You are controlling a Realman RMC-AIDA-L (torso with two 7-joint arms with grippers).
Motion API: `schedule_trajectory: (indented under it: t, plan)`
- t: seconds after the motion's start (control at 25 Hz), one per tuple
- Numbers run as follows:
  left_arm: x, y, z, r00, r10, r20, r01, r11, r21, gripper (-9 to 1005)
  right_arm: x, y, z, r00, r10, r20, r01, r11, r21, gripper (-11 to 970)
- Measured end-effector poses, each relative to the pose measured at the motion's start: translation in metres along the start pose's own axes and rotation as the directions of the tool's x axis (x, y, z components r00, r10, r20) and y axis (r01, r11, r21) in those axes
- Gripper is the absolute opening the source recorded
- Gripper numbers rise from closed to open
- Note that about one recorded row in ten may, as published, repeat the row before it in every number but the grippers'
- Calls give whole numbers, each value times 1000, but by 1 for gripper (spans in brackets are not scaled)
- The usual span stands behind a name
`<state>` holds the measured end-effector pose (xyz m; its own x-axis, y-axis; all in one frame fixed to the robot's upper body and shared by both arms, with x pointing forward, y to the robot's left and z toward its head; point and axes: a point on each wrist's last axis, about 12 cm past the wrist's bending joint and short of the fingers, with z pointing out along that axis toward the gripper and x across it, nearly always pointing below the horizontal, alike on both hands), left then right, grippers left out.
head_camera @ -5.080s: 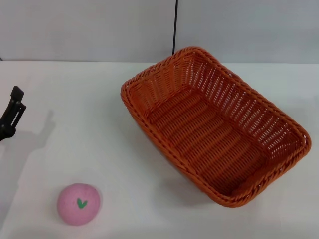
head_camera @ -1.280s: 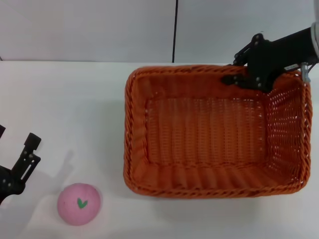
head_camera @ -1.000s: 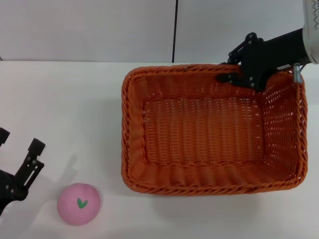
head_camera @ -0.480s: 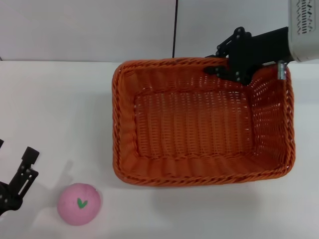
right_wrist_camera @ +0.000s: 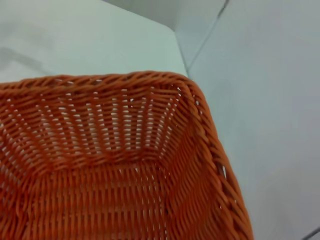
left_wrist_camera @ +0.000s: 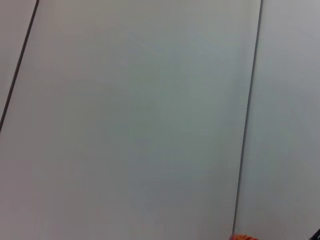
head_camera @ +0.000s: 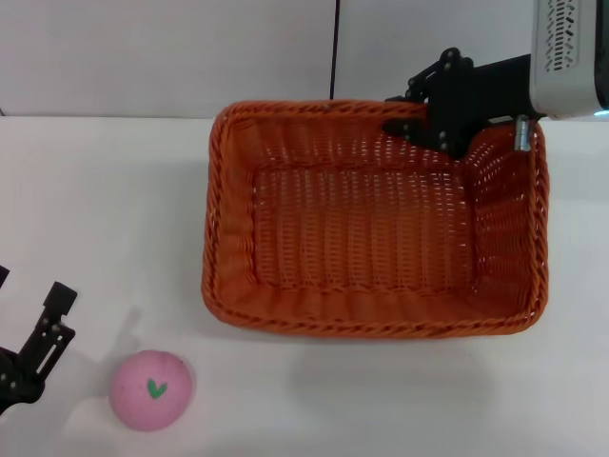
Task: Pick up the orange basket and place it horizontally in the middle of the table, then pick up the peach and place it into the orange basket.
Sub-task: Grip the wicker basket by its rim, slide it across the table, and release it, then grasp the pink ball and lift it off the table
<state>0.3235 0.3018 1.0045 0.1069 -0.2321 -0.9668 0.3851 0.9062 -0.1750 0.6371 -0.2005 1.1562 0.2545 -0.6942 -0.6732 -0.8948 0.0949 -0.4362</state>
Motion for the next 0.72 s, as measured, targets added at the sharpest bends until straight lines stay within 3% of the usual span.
schedule_trajectory:
  t: [0.16, 0.48, 0.56, 0.72]
  plan:
    - [0, 0, 2, 1000, 0, 2, 0, 1000, 6, 808, 1, 1, -3, 1000, 11, 20, -11, 1000, 23, 152]
    - [0, 0, 5, 1000, 0, 5, 0, 1000, 14, 808, 0, 2, -5, 998, 27, 63, -30, 999, 44, 448]
    - [0, 1, 2, 1000, -11, -5, 11, 1000, 27, 808, 0, 6, -19, 988, 56, 142, -70, 993, 94, 528]
    - [-4, 6, -3, 997, -74, -27, 75, 995, 69, 808, 1, 18, -44, 951, 104, 290, -158, 973, 169, 544]
